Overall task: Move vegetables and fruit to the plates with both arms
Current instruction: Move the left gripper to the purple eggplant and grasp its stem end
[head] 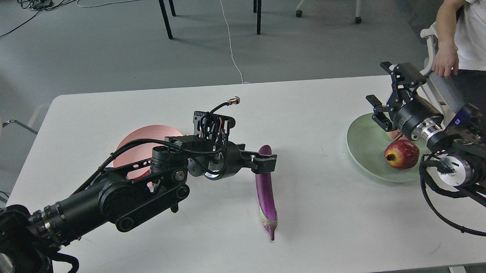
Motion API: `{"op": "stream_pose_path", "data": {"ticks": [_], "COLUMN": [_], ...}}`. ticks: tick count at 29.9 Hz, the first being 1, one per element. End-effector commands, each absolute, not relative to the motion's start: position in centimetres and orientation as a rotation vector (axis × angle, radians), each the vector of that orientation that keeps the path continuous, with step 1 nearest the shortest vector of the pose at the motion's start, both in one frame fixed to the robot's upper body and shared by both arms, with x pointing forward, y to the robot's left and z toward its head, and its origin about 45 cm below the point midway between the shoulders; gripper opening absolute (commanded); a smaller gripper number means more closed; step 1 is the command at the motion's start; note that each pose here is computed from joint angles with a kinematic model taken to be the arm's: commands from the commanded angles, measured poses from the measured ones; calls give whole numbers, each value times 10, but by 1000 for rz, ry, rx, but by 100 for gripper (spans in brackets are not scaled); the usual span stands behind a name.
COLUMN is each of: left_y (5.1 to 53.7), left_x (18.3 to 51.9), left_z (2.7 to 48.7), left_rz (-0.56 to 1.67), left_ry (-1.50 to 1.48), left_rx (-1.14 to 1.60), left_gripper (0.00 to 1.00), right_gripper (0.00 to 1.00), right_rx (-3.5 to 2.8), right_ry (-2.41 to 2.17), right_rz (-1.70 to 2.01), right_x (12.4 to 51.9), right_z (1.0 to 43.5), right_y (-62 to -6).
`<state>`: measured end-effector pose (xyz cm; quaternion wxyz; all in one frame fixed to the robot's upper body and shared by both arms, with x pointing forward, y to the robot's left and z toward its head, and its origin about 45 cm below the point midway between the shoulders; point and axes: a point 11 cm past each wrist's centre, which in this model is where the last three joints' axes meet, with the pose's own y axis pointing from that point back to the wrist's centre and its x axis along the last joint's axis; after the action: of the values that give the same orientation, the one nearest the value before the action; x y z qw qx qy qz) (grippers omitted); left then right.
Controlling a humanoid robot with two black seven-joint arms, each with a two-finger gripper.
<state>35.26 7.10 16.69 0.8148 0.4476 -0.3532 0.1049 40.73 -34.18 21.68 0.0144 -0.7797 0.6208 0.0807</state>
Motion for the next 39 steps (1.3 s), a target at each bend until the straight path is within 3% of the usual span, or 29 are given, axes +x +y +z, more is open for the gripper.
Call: {"op": "stream_pose_path", "data": {"ticks": [1, 20, 31, 37, 39], "left_y": [66, 36, 39, 33, 33], "left_x": [350, 323, 326, 324, 323], "left_z": [161, 140, 133, 134, 133], "left_rz": [204, 131, 126, 127, 124], "left_ry": [-753, -789, -804, -803, -791], "left_rx": [964, 970, 1000, 988, 983], "left_gripper": [100, 100, 100, 94, 86], "right_gripper": [98, 99, 99, 99, 99], "right_rx": [-2299, -2334, -2333, -2332, -2332], "right_ry": [1933, 1832, 1847, 1849, 1848], "right_rz": [324, 464, 467, 467, 466], "right_x": [414, 396, 395, 395, 396], "right_z": [228, 205, 200, 200, 200], "right_y": [-352, -352, -355, -355, -354]}}
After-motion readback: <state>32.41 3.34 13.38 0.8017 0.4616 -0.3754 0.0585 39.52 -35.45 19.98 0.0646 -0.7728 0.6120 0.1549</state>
